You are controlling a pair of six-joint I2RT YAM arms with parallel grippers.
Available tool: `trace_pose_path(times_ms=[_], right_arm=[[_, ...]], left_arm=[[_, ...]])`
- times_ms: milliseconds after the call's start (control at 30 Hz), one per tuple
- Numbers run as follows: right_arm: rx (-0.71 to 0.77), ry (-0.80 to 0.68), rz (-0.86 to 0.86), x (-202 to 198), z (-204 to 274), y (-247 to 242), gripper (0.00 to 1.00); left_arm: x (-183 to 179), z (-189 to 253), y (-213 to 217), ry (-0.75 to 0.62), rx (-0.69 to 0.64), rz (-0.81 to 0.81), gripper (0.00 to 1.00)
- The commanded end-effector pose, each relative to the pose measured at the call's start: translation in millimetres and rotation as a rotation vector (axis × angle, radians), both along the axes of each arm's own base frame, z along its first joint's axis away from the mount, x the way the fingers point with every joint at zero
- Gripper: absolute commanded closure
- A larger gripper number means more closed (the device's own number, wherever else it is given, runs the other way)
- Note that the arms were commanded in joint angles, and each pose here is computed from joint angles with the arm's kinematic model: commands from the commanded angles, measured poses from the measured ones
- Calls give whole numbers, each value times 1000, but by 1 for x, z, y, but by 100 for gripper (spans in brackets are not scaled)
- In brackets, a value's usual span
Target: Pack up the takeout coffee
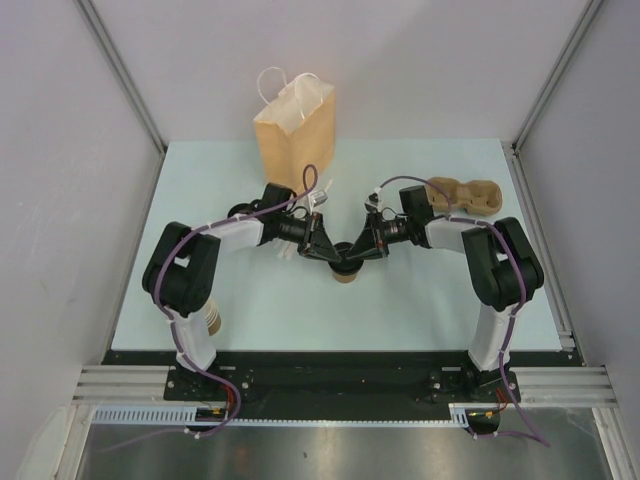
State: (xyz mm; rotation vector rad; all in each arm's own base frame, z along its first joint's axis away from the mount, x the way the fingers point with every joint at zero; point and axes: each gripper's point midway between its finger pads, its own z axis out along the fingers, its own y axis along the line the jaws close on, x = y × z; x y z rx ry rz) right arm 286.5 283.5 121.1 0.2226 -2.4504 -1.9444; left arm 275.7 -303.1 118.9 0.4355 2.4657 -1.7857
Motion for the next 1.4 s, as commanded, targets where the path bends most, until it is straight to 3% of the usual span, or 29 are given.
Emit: trace_pose_path(times_ms=[0, 233, 433, 833, 1367], right_arm=[[-29, -80, -67, 10, 7, 8, 80], [60, -145, -53, 8, 53, 11, 79], [32, -123, -110, 22, 42, 3, 79], [-121, 2, -141, 26, -38, -7, 80], [-231, 90, -155, 20, -87, -20, 81]], left_arm=[[3, 9, 3, -109, -7, 37, 79], [3, 53, -2, -185, -123, 29, 77], [21, 58, -9, -185, -123, 79, 80], [29, -31, 2, -45, 110, 136, 91], [17, -88, 19, 63, 215, 153, 94]])
